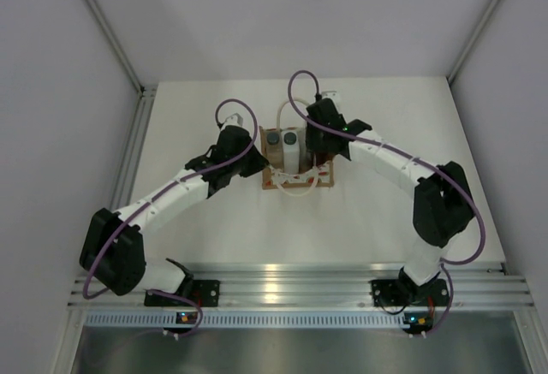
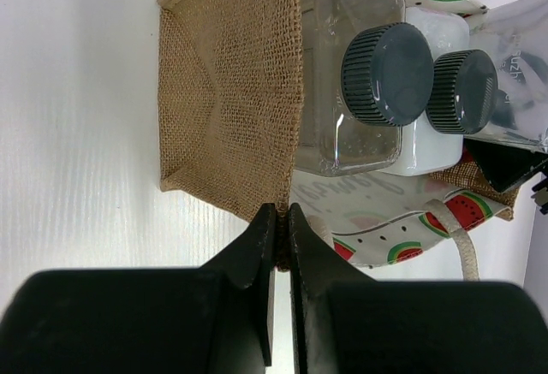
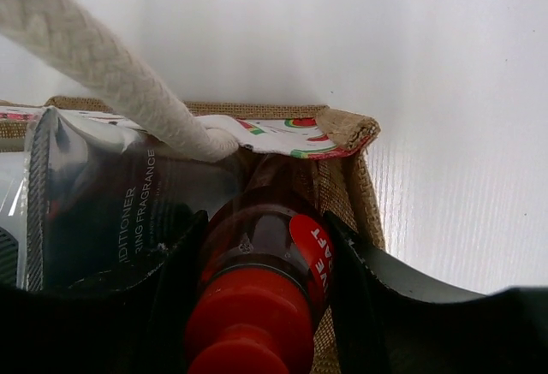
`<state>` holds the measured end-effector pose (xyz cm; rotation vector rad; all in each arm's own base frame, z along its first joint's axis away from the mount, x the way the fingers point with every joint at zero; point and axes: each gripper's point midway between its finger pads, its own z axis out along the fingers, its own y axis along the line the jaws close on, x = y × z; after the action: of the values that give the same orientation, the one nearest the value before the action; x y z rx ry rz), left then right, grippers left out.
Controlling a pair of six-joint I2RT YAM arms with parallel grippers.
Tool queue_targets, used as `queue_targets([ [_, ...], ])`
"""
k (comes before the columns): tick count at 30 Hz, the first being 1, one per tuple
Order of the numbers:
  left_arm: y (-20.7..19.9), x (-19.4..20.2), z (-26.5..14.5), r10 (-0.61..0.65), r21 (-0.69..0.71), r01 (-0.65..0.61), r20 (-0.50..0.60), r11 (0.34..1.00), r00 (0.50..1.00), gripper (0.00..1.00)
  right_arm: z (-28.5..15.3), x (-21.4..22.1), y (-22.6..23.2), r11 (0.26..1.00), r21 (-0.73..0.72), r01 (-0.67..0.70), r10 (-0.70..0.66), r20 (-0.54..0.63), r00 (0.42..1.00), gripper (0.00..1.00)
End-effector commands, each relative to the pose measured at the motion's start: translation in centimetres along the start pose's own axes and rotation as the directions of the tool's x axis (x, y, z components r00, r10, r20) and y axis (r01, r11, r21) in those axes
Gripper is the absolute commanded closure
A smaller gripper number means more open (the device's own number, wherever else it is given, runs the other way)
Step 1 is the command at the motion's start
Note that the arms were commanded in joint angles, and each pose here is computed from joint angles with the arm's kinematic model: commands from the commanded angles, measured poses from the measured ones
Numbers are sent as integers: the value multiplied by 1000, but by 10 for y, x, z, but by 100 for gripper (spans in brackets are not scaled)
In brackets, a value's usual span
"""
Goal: Take the personal care products out of the canvas bag
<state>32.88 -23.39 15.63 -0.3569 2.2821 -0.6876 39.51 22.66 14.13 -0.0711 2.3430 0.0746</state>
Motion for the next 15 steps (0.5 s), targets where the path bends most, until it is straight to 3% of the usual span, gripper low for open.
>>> queue_targets([
  [1,-11,-4,-4,-7,43,6,24,999,1000,100,-30,-42,1,1000,-15,-10,12,156,988,100],
  [15,-1,-10,-7,-33,3,33,73,999,997,100,-86,-88,3,996,-87,10,13,260,966,100],
])
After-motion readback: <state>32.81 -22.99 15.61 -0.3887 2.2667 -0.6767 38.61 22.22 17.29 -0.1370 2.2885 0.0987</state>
